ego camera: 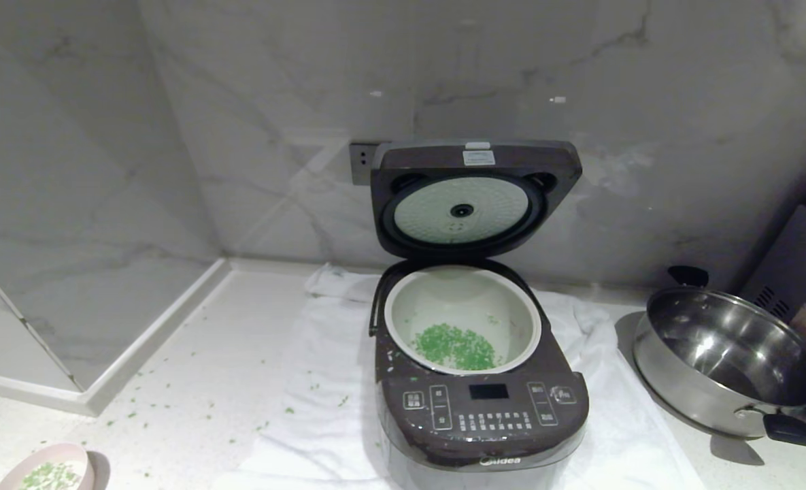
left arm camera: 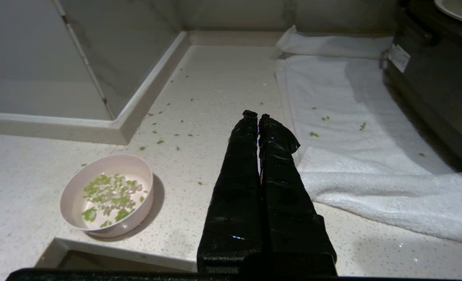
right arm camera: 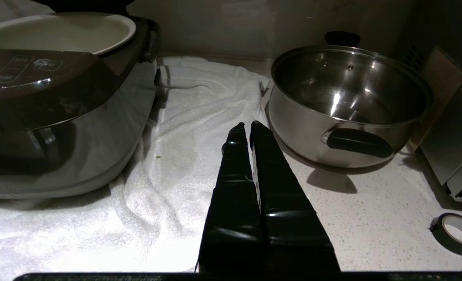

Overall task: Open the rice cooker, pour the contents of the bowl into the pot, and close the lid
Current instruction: Pour the water from the bowl into the rice cooker

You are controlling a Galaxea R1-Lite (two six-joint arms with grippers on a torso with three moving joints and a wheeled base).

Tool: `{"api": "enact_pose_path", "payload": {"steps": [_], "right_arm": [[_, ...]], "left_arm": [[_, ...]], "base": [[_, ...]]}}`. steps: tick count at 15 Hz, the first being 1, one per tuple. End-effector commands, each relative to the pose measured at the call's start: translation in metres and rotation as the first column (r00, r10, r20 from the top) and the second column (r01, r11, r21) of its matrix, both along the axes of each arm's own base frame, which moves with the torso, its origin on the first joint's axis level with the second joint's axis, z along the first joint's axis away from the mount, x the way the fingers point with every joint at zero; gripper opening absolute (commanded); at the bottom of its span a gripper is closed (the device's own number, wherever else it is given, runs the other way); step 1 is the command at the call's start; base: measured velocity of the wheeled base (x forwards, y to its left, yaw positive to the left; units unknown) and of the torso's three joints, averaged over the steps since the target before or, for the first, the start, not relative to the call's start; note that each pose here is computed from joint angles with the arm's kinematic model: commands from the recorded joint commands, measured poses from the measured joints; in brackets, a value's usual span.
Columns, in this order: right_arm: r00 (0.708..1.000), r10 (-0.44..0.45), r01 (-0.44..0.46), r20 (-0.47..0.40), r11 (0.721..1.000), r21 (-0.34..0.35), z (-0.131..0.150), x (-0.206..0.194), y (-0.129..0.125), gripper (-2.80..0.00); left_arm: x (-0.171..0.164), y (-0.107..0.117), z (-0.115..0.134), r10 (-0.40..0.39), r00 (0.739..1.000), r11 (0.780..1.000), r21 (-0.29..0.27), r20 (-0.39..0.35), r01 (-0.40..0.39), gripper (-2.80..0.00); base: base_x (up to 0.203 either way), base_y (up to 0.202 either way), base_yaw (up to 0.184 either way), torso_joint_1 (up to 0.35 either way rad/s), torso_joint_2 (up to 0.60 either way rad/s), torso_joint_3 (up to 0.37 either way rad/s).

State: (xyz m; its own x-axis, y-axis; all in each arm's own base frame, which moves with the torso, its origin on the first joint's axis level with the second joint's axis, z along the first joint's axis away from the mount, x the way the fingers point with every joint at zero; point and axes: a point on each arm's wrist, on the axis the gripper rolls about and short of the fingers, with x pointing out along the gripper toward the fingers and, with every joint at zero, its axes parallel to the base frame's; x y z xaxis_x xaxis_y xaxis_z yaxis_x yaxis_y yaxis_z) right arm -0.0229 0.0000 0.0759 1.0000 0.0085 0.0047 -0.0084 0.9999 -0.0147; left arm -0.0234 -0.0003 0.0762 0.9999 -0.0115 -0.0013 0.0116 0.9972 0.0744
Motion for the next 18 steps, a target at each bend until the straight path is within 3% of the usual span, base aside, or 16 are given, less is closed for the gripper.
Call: {"api": "enact_pose_path", "payload": {"steps": [1,18], "right_arm": [[1.000,0.001,-0.001,-0.002,1.000,-0.001,-0.0003,0.0002,0.0000,-2.80],[1.000,0.001,-0.001,-0.002,1.000,0.002,-0.0003,0.0002,0.0000,-2.80]], "left_arm": [[0.0000,0.0000,0.0000,0.001,1.000,1.000,-0.001,0.000,-0.001,-2.80],[-0.0004,-0.0001,0.0003,-0.006,1.000,1.000,-0.023,-0.003,0.006,-2.80]], "base": [[0.000,0.000,0.000,0.027,-0.02,-0.023],[-0.034,0.000,-0.001,0.004,0.01,0.004]]}}
